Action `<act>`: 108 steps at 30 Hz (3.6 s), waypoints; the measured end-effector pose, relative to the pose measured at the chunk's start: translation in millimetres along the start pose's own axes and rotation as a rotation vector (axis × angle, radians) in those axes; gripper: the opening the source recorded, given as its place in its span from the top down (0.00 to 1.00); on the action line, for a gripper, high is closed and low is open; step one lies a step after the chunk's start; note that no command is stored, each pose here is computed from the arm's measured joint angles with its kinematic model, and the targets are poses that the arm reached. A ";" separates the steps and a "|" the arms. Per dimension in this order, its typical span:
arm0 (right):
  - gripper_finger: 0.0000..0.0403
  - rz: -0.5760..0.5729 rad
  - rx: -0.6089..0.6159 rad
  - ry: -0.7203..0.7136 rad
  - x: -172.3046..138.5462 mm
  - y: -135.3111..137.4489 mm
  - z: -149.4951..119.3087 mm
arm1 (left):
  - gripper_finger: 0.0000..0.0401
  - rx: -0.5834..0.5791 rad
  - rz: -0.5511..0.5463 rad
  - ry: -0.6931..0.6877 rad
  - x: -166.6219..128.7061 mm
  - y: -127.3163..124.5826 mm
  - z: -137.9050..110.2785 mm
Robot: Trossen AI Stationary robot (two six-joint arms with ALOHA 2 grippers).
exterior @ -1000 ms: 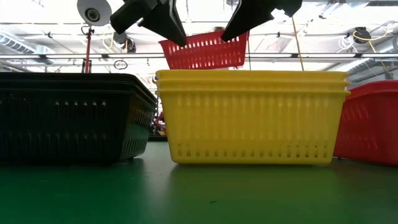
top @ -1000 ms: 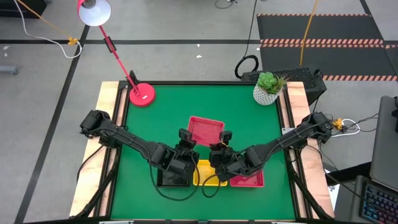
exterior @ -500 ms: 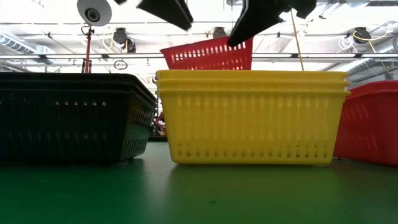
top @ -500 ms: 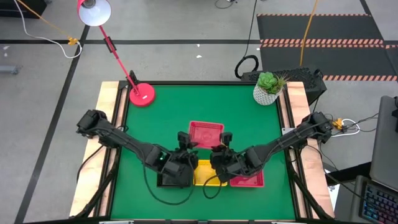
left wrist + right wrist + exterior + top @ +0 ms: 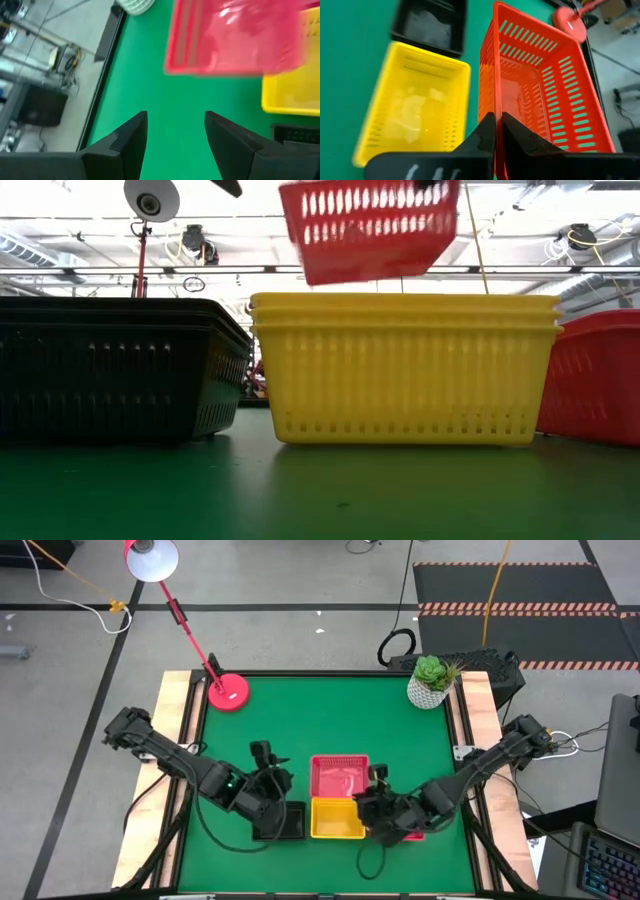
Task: Stack baskets by color
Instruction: Stack the top red bin on top of the bottom red bin
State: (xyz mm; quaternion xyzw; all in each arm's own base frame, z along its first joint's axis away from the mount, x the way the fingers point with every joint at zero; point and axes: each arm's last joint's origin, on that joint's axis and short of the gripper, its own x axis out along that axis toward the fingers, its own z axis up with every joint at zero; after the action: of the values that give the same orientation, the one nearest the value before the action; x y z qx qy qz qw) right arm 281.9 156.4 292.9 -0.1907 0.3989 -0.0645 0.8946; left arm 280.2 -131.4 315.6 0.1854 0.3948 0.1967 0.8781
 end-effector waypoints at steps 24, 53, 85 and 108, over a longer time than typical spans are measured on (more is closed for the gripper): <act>0.98 0.220 0.138 -0.030 -109.4 76.5 -56.4 | 0.50 -0.126 0.072 -0.043 -11.0 23.5 -50.3; 0.98 0.088 0.127 -0.148 -143.5 90.2 -100.6 | 0.50 -0.102 -0.043 -0.114 -1.4 21.8 -48.5; 0.98 0.048 0.103 -0.123 -128.4 93.2 -116.3 | 0.50 -0.129 -0.052 -0.107 3.0 25.5 -46.5; 0.98 0.032 0.113 -0.105 -75.4 106.3 -155.0 | 0.50 -0.106 -0.051 -0.111 10.9 32.9 -41.7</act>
State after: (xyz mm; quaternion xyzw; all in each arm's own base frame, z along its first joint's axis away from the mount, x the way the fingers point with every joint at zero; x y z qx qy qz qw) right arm 112.7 229.3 208.7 -0.1367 0.3501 -0.0627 0.9246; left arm 248.3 -90.8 298.8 0.1391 0.3393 0.1845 0.9119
